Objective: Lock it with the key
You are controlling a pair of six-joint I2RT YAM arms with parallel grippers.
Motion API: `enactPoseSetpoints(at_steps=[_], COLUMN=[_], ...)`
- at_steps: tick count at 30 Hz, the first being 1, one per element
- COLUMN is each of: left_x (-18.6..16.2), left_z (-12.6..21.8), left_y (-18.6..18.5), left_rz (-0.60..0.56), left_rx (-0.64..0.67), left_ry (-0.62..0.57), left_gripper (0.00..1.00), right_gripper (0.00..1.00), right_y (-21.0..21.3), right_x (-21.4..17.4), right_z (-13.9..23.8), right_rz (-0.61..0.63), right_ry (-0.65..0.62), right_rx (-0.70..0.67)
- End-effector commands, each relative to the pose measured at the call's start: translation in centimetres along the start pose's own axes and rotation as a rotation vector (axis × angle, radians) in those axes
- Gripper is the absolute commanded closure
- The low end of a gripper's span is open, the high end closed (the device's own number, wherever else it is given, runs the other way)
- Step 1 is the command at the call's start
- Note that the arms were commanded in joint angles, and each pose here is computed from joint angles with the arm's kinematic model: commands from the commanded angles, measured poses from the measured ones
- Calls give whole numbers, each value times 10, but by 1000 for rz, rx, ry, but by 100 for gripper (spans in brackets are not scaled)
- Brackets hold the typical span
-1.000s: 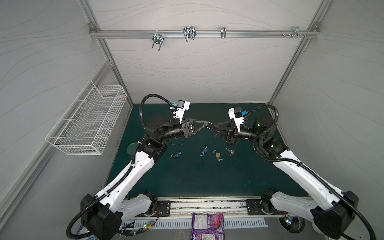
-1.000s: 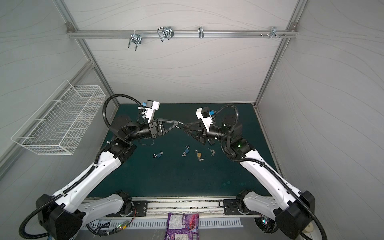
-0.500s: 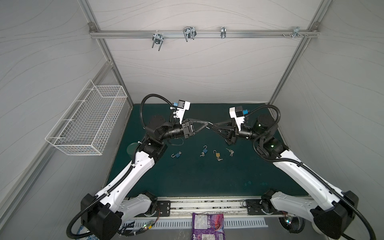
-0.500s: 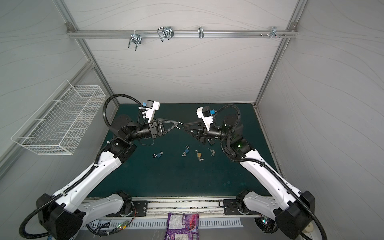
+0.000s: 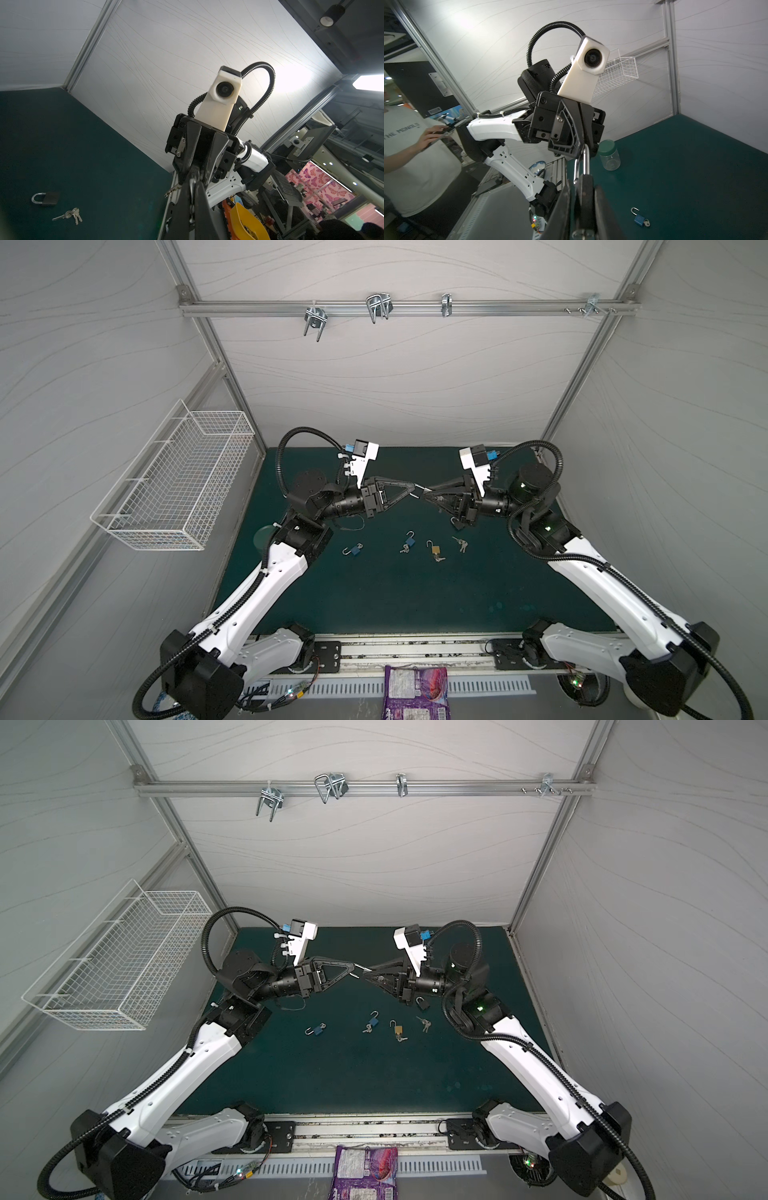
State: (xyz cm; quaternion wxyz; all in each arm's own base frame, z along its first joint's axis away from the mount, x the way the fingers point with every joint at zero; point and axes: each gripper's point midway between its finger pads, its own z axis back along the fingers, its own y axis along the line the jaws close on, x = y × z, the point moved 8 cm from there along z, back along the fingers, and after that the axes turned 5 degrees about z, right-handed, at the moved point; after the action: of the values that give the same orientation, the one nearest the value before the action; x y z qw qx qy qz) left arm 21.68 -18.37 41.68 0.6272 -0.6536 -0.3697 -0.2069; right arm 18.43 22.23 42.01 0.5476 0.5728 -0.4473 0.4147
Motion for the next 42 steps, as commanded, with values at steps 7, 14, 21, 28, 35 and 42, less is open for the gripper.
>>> enactPoseSetpoints(at_steps=[7, 14, 21, 28, 35, 42], left_x=[9, 3, 5, 15, 17, 16], left_z=[5, 2, 8, 10, 11, 10], left_y=[-43, -37, -36, -38, -37, -34], left_rz=[-214, -192, -157, -133, -129, -118], left_rx=[-56, -47, -7, -33, -30, -37], left_ry=[42, 49, -21, -81, -84, -83], left_gripper=[100, 100, 100, 100, 100, 100], right_gripper=[100, 100, 84, 61, 68, 59], right_y=[23, 19, 21, 20, 17, 17], right_x=[16, 16, 8, 1, 2, 9], right_z=[-10, -11, -4, -1, 1, 1], right_rz=[-116, -107, -1, 8, 13, 18], right_ry=[48, 11, -7, -18, -41, -94], right_rx=[121, 71, 16, -7, -51, -60])
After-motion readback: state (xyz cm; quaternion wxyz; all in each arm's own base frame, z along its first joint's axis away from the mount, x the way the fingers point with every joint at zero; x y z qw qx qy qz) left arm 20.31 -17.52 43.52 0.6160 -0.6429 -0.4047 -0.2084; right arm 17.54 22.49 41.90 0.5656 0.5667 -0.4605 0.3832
